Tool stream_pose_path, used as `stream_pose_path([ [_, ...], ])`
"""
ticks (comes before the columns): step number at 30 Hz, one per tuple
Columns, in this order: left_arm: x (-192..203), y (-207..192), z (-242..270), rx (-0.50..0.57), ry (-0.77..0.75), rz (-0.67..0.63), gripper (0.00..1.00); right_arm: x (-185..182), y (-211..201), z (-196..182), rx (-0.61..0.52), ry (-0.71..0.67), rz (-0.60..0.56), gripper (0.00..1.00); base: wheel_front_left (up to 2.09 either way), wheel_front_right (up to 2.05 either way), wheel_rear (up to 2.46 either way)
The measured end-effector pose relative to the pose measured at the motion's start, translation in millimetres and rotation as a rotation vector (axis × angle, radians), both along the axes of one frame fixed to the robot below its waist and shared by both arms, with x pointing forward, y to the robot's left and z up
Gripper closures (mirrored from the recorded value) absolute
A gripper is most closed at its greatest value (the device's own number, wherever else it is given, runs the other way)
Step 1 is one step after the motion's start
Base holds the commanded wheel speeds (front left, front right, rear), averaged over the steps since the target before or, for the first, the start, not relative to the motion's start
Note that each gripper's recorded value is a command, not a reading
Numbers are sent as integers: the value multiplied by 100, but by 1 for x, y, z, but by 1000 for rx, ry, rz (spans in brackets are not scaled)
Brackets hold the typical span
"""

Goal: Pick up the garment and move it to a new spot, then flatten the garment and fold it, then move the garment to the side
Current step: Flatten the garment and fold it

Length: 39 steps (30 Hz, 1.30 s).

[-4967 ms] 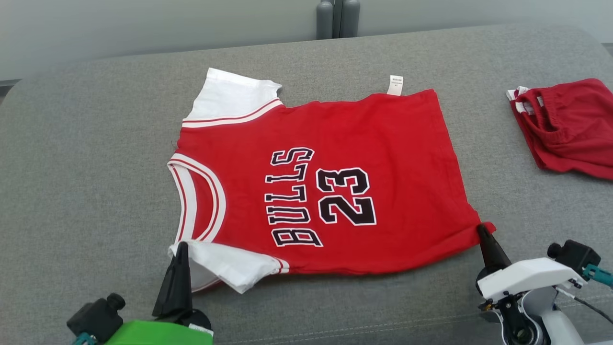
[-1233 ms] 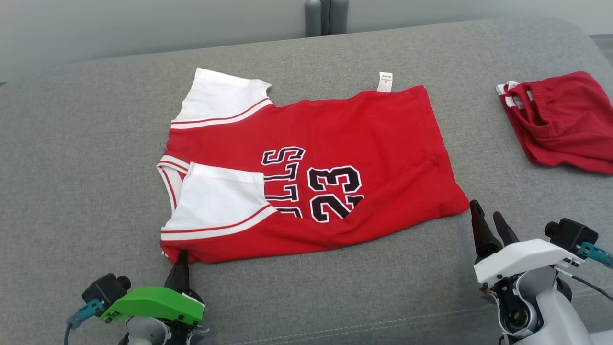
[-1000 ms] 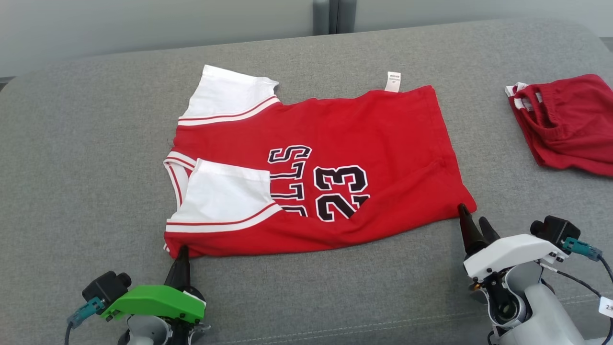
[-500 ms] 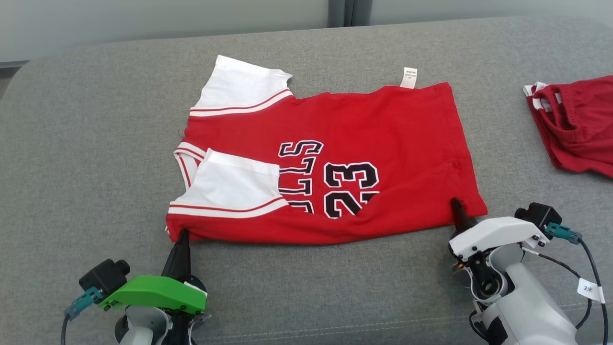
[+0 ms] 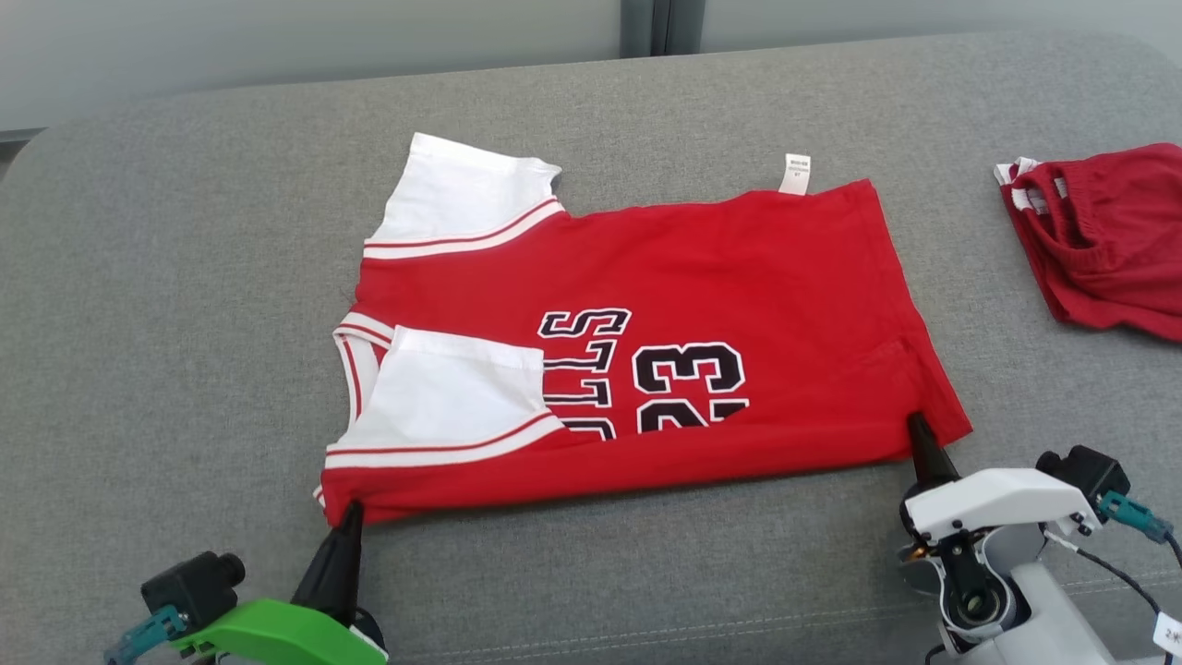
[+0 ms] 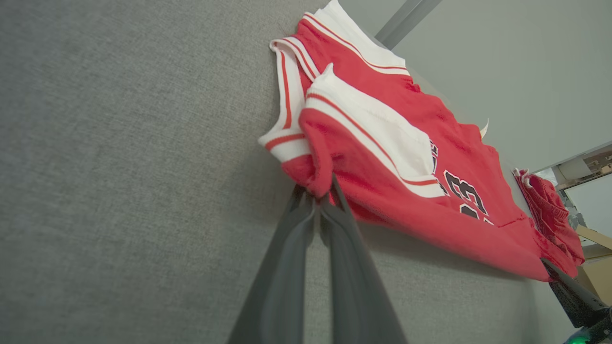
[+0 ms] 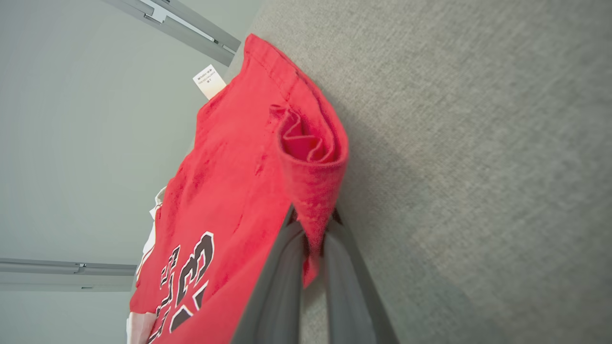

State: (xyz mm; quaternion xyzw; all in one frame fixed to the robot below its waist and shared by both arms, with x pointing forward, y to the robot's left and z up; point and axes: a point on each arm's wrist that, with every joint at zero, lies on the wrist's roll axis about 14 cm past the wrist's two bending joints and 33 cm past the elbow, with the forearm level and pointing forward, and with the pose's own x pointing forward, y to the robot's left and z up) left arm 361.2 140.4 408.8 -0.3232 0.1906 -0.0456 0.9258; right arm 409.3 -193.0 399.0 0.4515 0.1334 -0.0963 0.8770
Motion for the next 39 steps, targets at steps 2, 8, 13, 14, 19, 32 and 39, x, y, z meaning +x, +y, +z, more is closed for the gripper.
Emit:
stream_pose_path([
  [2,-12,-2,-7,20,40,-30,100,-9,-1,-3,8,5,-9,100,0,0,0],
  [8,-32,-4,-19,50,122,-88,100,-30,-4,-14,25,34,-31,100,0,0,0],
  [13,-36,-3,-28,77,164,-106,100,-35,-5,-16,16,41,-29,52,0,0,0],
  [14,-37,-3,-30,82,175,-107,95,-35,-5,-16,15,42,-29,21,0,0,0],
  [19,-37,-2,-34,99,189,-111,0,-38,-8,-15,-4,37,-29,0,0,0,0],
  [32,-16,21,-5,203,91,-94,0,-45,-64,9,-155,-42,-112,0,0,0,0],
  [39,42,1,44,270,-61,-217,0,-27,-67,36,-292,-94,-8,0,0,0,0],
])
